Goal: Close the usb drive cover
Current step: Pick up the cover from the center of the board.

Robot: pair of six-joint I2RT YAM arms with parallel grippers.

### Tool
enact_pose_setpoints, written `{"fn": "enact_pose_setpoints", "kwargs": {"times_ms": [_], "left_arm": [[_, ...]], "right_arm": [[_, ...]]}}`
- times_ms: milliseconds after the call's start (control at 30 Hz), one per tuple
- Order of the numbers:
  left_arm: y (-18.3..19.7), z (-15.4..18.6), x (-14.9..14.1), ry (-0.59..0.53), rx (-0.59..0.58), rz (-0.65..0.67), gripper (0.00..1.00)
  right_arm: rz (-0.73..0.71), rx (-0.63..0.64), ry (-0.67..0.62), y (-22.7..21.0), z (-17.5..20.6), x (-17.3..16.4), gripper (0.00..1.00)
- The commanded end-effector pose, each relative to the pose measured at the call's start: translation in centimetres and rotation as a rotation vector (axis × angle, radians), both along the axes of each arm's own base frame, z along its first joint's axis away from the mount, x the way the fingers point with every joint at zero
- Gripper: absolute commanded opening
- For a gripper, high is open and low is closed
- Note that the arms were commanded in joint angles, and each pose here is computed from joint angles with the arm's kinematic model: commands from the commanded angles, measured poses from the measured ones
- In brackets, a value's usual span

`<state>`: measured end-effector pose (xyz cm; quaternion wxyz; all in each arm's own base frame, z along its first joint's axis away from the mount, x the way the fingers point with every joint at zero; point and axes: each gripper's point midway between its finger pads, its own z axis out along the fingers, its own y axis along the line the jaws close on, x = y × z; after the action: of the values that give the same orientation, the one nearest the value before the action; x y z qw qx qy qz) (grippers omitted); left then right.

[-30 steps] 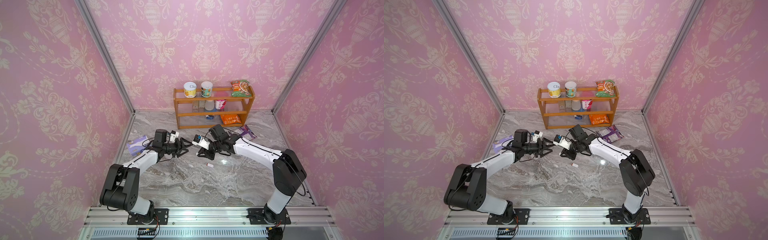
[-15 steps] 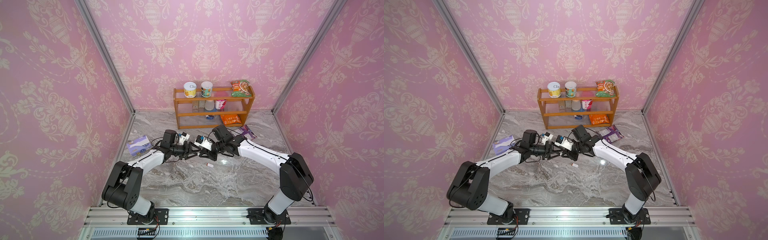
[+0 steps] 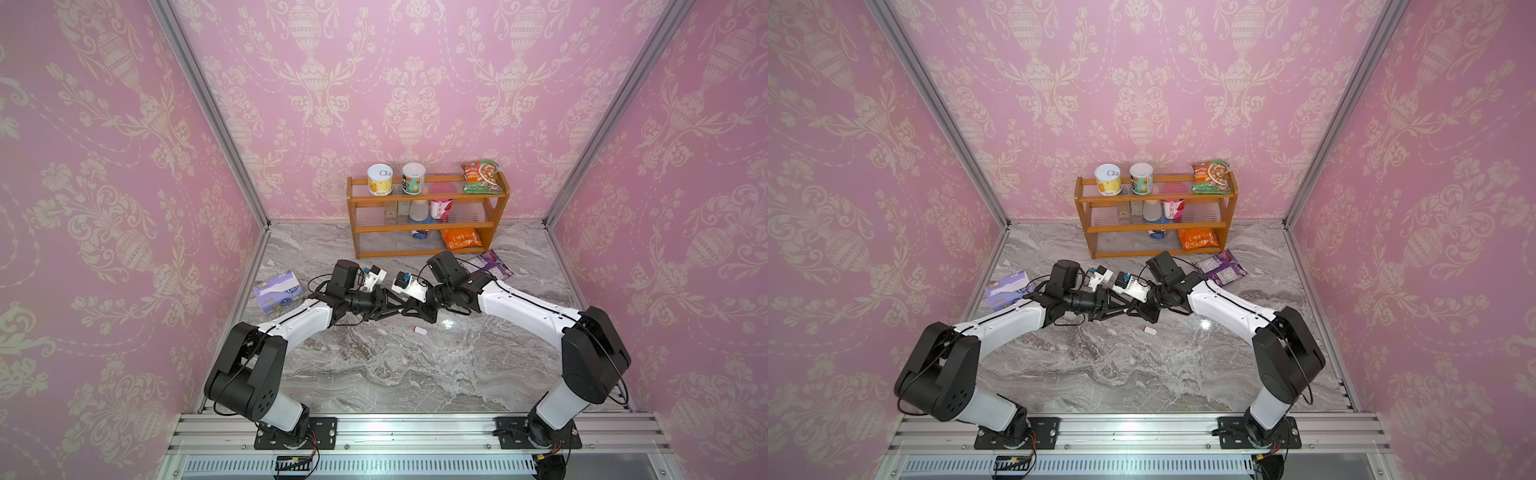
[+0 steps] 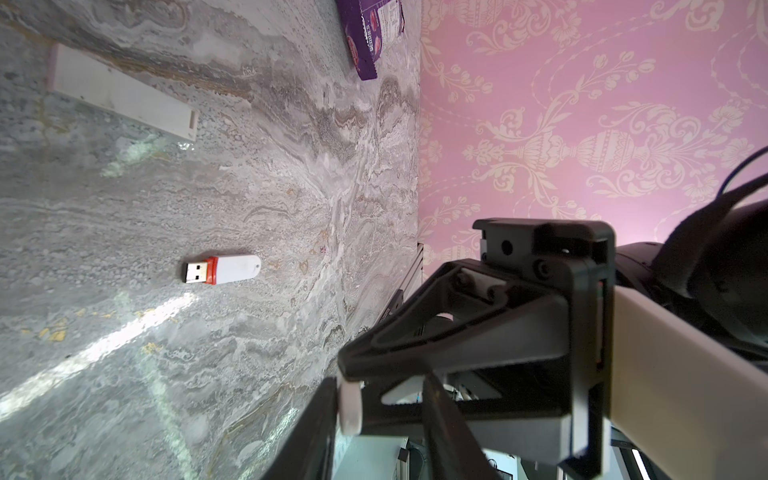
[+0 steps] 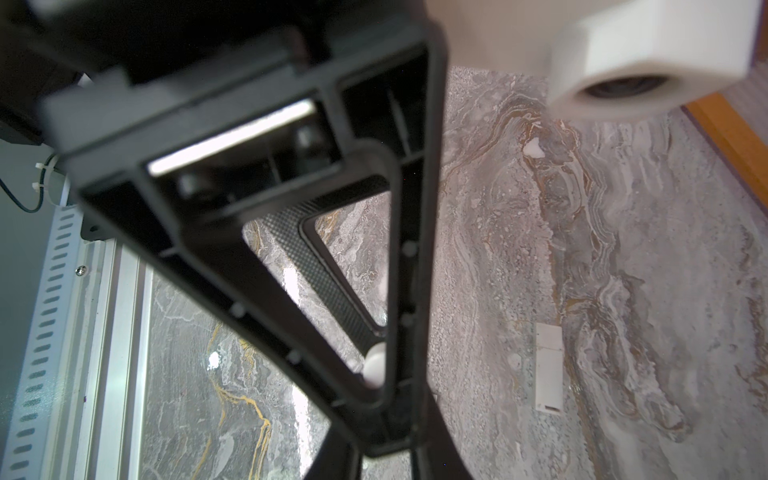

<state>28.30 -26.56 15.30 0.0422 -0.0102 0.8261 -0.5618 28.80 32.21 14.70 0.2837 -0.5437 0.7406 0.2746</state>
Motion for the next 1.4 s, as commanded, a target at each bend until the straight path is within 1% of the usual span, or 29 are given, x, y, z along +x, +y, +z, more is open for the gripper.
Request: {"fn": "enact_pose_setpoints", "kwargs": {"times_ms": [0,33,100,300,467,500,667,733,800,867,933,1033,1100,1167,1267,1367], "left_arm": [[-0.5,-0.1,-0.4,0.004,-0.003,-0.042,0.31],[-0.5,-0.3,-0.4,0.004,0.0,-0.042,0.29],[-0.5,-0.5,-0.4,0.013,0.004,-0.041,0.27],[-0.7,-0.4,-0.5,0.008,0.002,-0.05,0.21],[-0.8,-0.3,-0.6,0.005,-0.001,-0.055,0.19],[-0.9,-0.1,-0.7,0.001,-0.005,-0.058,0.16],[-1.1,0.1,-0.9,-0.004,-0.008,-0.068,0.12],[-1.2,0.0,-0.9,-0.002,-0.007,-0.069,0.08],[-1.2,-0.1,-0.9,0.003,-0.004,-0.069,0.0],[-1.1,-0.3,-0.9,0.006,0.005,-0.066,0.0],[-1.1,-0.6,-0.8,0.015,0.018,-0.057,0.0],[-0.7,-1.6,-0.4,0.044,0.053,-0.03,0.0],[-0.3,-2.5,0.0,0.073,0.083,-0.004,0.0],[0.5,-3.3,0.8,0.111,0.093,0.038,0.0],[1.9,-4.0,2.4,0.186,0.057,0.142,0.0],[3.5,-4.5,3.9,0.272,0.007,0.258,0.0]], "right_arm": [[0.0,0.049,-0.051,-0.2,1.9,0.2,0.09],[-0.001,0.058,-0.057,-0.1,2.2,0.2,0.09],[-0.012,0.052,-0.044,-0.6,1.3,-0.1,0.09],[-0.016,0.076,-0.047,-0.6,1.8,-0.1,0.1],[-0.011,0.083,-0.04,-0.5,1.9,-0.1,0.11],[-0.012,0.084,-0.04,-0.4,1.9,0.0,0.11],[-0.025,0.094,-0.056,-0.3,2.1,0.4,0.11],[-0.033,0.102,-0.065,-0.2,2.3,0.7,0.11],[-0.04,0.104,-0.073,-0.1,2.3,1.0,0.12],[-0.047,0.105,-0.079,-0.2,2.4,1.1,0.16],[-0.058,0.093,-0.083,-0.3,2.1,1.3,0.31],[-0.076,0.047,-0.083,-1.1,1.4,1.2,0.41],[-0.09,0.016,-0.081,-1.8,0.8,1.0,0.43],[-0.107,0.013,-0.081,-2.4,0.6,0.7,0.45],[-0.137,-0.017,-0.084,-3.4,0.0,0.3,0.52],[-0.154,-0.082,-0.072,-4.5,-1.2,0.0,0.53]]}}
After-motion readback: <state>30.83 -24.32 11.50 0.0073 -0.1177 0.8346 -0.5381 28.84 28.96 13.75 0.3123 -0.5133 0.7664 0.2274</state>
